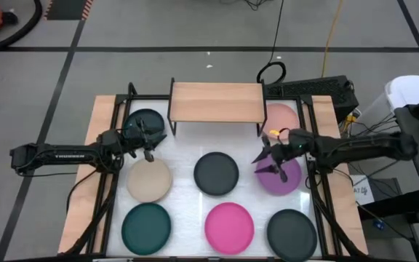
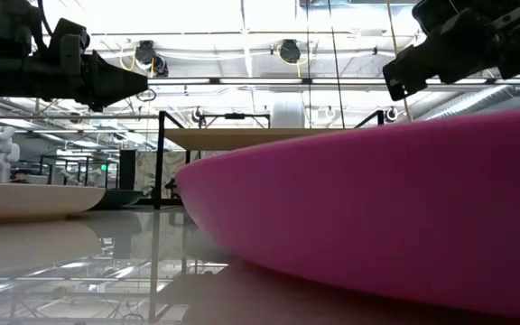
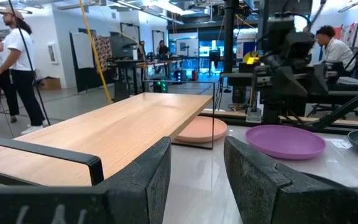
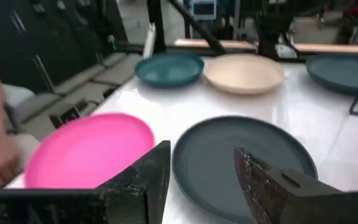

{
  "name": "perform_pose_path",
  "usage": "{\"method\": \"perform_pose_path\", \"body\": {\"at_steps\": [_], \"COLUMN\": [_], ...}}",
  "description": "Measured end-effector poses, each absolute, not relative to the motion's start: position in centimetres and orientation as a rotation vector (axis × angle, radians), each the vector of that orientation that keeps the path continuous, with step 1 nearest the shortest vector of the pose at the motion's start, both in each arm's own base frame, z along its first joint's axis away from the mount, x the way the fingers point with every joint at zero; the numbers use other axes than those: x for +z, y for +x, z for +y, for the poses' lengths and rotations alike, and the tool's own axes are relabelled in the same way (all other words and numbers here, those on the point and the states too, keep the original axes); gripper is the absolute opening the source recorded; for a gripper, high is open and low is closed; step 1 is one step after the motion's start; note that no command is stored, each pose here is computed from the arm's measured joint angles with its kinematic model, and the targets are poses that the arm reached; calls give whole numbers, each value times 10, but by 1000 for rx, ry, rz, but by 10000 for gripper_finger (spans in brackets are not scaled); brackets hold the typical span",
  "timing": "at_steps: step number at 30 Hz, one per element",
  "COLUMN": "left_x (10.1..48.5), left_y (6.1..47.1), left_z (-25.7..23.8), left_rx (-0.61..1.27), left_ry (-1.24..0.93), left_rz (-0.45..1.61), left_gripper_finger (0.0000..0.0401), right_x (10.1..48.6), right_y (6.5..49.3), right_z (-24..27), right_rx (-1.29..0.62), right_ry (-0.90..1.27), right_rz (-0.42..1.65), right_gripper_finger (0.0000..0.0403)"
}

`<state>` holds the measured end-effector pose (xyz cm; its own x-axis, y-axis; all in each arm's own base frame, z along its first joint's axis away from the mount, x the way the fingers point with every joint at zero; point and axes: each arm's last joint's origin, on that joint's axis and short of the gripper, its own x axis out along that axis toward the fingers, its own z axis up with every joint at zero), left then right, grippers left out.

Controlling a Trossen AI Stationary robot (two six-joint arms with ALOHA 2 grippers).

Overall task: Place and stack plates onto a shelf
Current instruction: Put the pink plate on the shelf

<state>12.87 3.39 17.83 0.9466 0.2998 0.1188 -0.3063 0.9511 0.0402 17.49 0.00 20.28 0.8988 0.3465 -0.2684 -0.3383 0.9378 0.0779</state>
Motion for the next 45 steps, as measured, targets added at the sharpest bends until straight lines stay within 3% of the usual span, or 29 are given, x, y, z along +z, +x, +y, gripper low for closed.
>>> {"method": "perform_pose_path", "body": {"at_steps": [8, 17, 25, 34, 37, 42, 45], "left_x": [178, 178, 178, 178, 178, 178, 178], "left_y": [129, 129, 129, 129, 129, 129, 129], "left_z": [34, 34, 34, 34, 34, 34, 34], "left_rx": [309, 309, 309, 309, 309, 309, 309], "left_ry": [58, 58, 58, 58, 58, 58, 58], "left_rz": [-111, -111, -111, -111, -111, -111, -111], "left_gripper_finger": [154, 154, 154, 154, 154, 154, 154], "right_x": [192, 163, 131, 116, 114, 125, 145], "right_y": [201, 240, 261, 272, 273, 272, 272], "right_z": [48, 95, 98, 107, 108, 104, 97], "right_rx": [406, 449, 276, 260, 262, 279, 317], "right_ry": [24, 174, 431, 485, 487, 463, 465], "right_rz": [446, 657, 841, 912, 921, 884, 812], "right_gripper_finger": [157, 157, 157, 154, 127, 18, 8]}}
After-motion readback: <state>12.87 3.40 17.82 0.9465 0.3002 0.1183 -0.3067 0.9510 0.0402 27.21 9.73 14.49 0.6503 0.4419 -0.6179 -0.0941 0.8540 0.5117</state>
